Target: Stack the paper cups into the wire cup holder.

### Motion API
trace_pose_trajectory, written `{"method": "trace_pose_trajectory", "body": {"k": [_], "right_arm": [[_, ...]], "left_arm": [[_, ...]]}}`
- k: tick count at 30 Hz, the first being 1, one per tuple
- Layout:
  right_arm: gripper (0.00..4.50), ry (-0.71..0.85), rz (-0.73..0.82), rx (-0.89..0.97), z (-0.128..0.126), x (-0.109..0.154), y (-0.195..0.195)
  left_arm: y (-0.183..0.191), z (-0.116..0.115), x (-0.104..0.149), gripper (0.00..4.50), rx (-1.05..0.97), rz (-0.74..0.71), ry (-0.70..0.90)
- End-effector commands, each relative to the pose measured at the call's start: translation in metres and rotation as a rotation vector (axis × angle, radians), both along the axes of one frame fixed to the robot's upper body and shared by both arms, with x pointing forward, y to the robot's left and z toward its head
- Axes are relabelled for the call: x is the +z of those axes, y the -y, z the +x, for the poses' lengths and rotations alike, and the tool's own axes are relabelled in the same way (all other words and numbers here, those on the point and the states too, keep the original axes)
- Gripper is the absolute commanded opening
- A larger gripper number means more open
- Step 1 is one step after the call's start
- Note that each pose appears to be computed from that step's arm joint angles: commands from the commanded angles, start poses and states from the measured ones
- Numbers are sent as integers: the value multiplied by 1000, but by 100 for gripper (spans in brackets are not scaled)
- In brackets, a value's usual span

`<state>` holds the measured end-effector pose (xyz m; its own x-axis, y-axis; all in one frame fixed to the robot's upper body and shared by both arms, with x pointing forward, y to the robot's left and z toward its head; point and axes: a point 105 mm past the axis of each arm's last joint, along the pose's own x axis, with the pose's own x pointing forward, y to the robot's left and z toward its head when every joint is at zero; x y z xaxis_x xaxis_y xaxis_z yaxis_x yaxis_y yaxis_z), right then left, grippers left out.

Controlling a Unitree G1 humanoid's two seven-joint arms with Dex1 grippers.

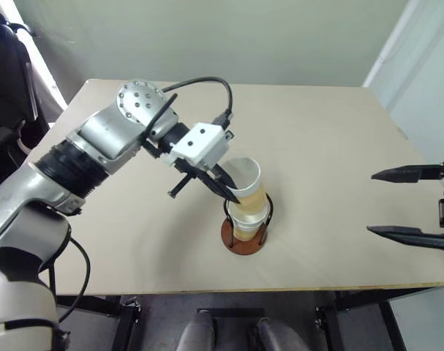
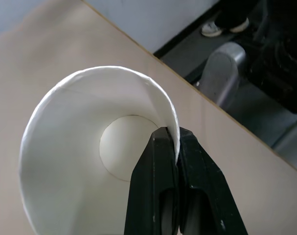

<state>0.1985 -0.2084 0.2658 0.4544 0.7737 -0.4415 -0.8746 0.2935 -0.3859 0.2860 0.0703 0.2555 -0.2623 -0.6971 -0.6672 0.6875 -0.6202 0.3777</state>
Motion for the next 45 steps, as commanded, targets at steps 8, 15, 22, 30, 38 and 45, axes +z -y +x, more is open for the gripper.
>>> {"method": "trace_pose_trajectory", "body": {"k": [8, 15, 22, 30, 38, 45], "right_arm": [[450, 46, -8, -29, -11, 9, -1], [450, 49, -9, -58, -13, 6, 0], [450, 47, -3, -50, -10, 5, -2], [450, -23, 44, -39, 7, -9, 13], [450, -88, 237, -142, 19, -17, 56], [450, -132, 193, -168, 35, -22, 77]], "left_arm": [[1, -4, 7, 21, -60, 49, 46], [2, 9, 0, 233, -37, 71, 81], [14, 20, 15, 447, 2, -43, 79], [-50, 23, 41, 447, 301, -220, -72], [-171, 16, 11, 447, 871, -294, -161], [-196, -28, -15, 447, 993, -346, -307]]}}
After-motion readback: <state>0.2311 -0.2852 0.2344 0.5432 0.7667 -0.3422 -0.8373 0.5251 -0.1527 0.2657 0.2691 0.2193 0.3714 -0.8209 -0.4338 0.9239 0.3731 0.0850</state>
